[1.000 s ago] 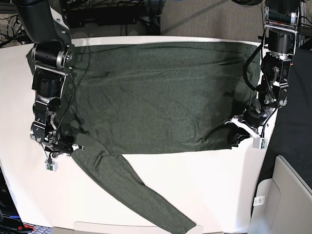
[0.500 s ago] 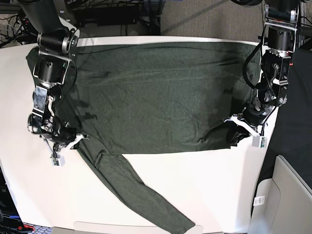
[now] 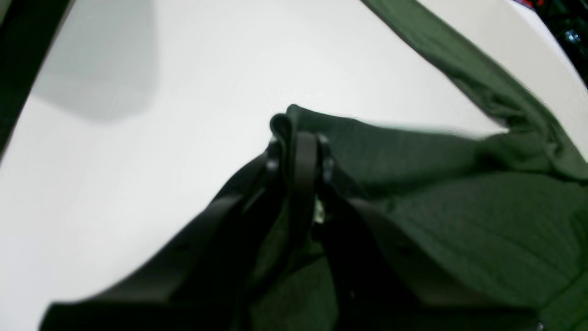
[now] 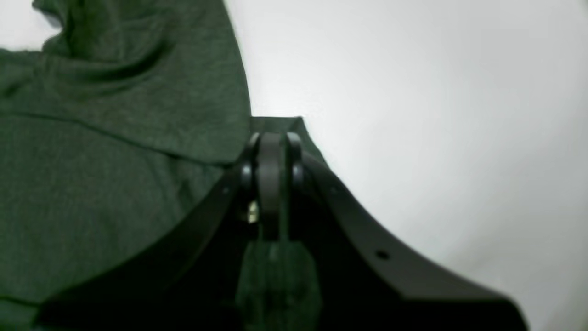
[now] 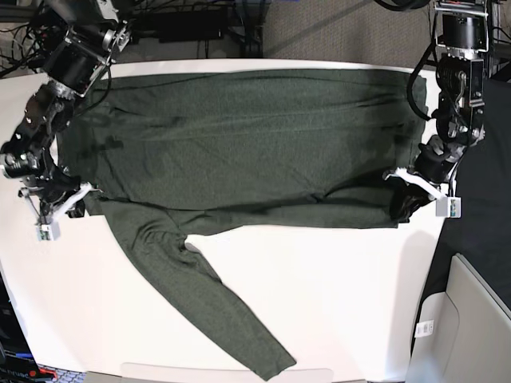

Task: Fold the T-shirt properly
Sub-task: 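Lift the side edges and fold them toward the hem, then lay the folded edge down along the hem with both grippers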

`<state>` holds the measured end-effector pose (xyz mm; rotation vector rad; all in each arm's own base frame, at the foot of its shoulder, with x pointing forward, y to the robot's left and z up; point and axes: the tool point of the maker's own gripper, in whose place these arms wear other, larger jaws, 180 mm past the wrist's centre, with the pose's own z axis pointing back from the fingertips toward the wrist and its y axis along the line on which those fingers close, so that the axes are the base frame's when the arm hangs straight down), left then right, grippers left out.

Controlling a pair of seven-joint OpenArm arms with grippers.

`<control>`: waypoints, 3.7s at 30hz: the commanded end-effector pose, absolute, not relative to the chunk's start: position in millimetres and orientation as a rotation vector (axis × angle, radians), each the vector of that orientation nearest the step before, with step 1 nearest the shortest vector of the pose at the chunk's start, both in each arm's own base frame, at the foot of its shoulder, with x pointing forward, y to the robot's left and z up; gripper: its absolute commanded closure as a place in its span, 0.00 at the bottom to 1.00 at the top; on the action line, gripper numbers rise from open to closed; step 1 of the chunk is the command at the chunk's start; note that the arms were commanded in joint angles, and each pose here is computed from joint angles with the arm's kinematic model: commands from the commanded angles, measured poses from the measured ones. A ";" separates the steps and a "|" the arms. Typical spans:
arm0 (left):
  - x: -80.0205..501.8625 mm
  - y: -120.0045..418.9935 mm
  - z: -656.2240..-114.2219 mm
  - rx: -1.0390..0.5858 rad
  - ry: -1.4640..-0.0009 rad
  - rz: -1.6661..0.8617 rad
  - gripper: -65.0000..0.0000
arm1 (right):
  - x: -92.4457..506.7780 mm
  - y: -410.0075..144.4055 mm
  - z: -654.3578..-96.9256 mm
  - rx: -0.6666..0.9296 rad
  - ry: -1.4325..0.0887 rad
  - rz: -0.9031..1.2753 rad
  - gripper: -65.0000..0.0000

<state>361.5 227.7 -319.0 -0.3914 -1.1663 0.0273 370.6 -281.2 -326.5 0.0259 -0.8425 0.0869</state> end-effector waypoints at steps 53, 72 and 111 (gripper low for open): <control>340.2 236.0 -299.5 -0.376 -1.222 0.018 1.00 | 453.9 -216.3 -368.7 0.083 -0.740 0.267 0.35; 339.0 241.4 -307.6 -0.368 -1.206 0.037 1.00 | 431.7 -183.7 -385.7 0.308 -0.692 0.178 0.99; 295.8 232.5 -332.7 -0.376 -1.117 0.031 1.00 | 325.7 -222.5 -313.7 0.652 -0.880 0.111 0.99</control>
